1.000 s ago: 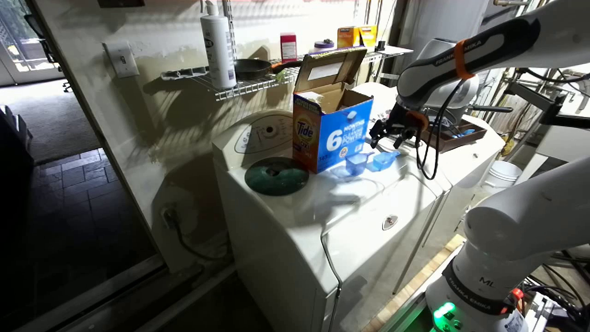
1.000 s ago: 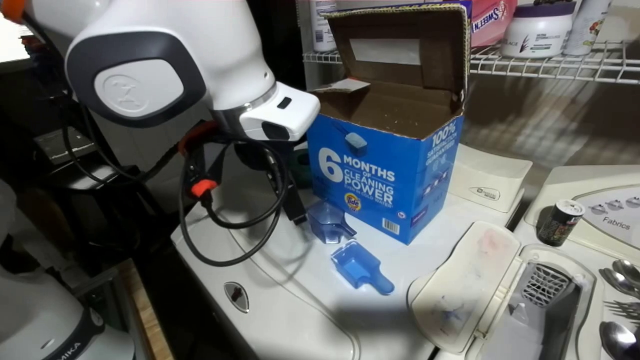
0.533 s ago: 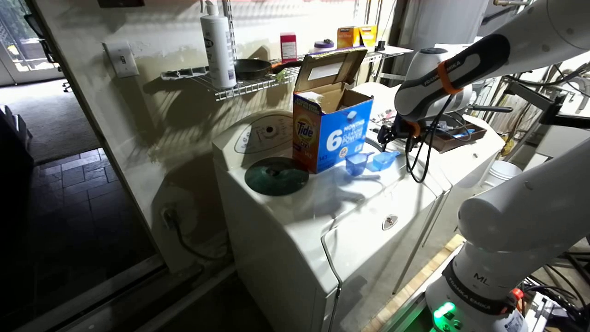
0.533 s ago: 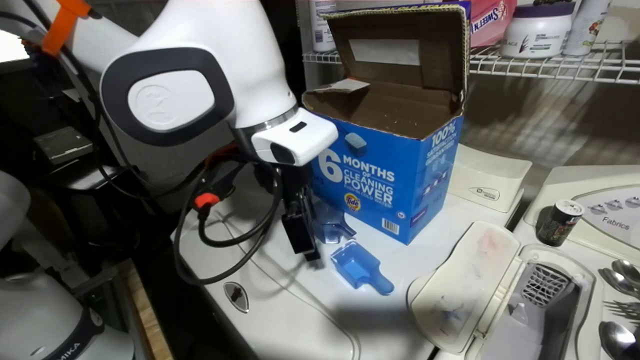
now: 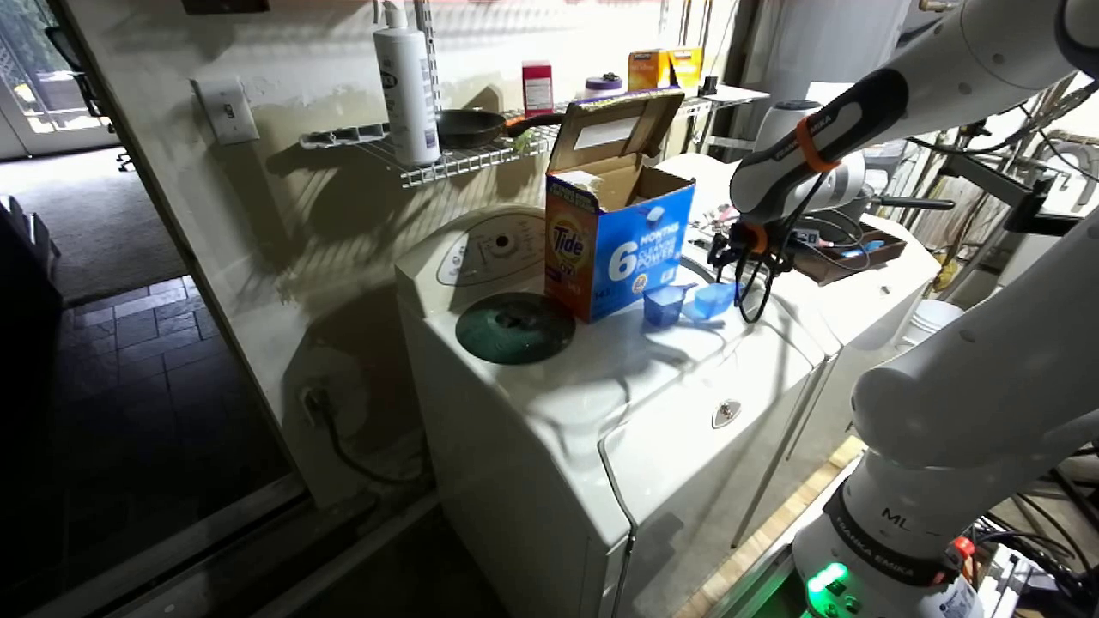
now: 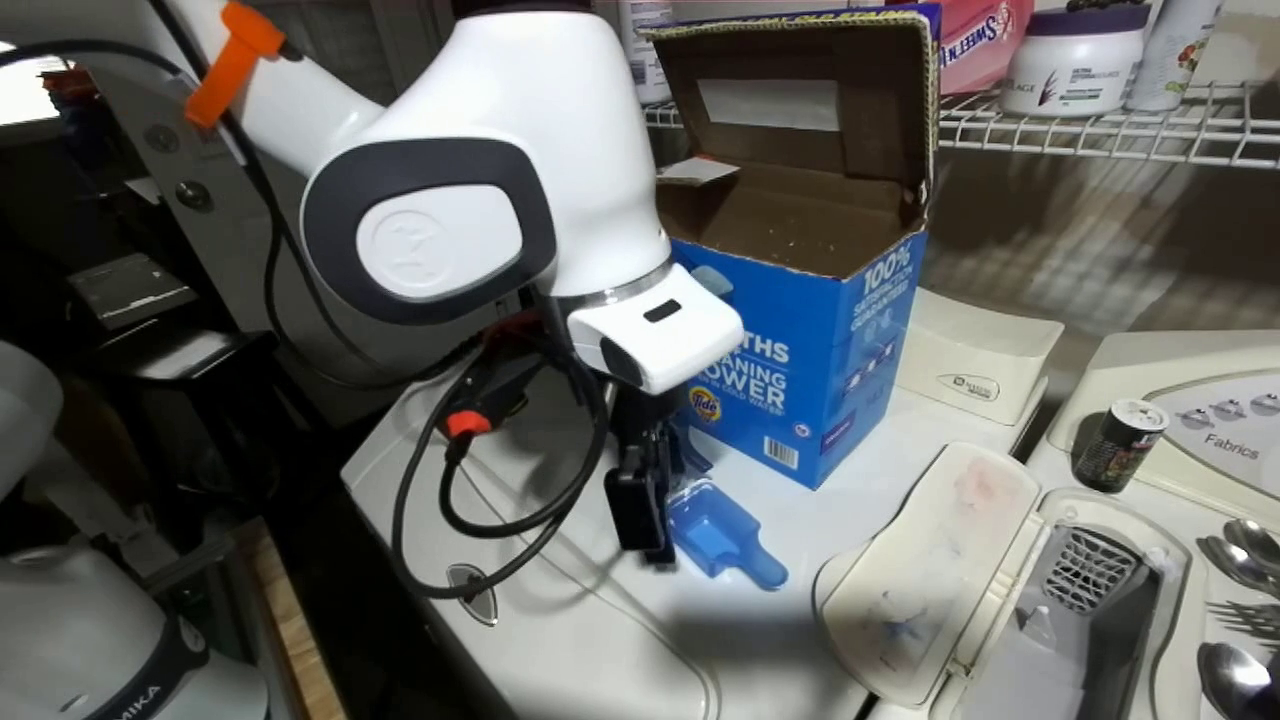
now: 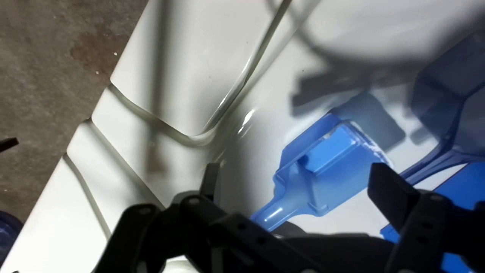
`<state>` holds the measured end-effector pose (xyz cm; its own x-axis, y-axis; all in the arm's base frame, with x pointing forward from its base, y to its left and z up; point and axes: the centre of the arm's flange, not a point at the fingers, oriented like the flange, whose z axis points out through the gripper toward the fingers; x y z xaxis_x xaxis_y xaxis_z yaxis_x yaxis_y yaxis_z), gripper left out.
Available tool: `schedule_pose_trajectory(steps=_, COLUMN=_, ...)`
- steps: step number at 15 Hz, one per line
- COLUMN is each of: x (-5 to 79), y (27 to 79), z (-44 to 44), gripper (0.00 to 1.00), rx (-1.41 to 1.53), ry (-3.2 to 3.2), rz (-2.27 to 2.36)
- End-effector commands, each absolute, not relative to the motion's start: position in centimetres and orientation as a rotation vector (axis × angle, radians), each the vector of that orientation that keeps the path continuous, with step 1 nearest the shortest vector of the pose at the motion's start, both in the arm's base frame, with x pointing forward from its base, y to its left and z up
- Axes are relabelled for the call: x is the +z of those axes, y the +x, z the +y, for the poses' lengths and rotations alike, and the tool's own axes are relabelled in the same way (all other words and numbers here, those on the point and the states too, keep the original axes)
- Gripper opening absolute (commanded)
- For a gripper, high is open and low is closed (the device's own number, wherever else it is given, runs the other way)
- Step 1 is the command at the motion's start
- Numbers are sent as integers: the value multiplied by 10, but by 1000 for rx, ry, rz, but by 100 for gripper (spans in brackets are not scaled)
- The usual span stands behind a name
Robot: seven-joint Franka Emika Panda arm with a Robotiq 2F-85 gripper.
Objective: Use the light blue scoop to scoop up some objects from the blue bowl
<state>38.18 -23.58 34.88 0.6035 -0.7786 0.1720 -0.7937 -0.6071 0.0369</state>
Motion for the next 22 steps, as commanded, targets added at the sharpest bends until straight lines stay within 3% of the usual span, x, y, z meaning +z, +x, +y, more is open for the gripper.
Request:
schedule_pose_trajectory(steps=1, x=341, y=398, z=-266, gripper=100, rx=207, ry=2643, rz=-1471)
schedule_pose_trajectory(steps=10, x=324, y=406, z=-310, gripper=100, rx=205, ry=2551, rz=-1794)
schedule_pose_trajectory(steps=15, x=328, y=391, z=-304, gripper=100, rx=206, ry=2537, rz=-1734)
schedule_pose_trajectory(steps=22, x=307, y=410, z=-314, gripper=100, rx=127, ry=2532, rz=-1877)
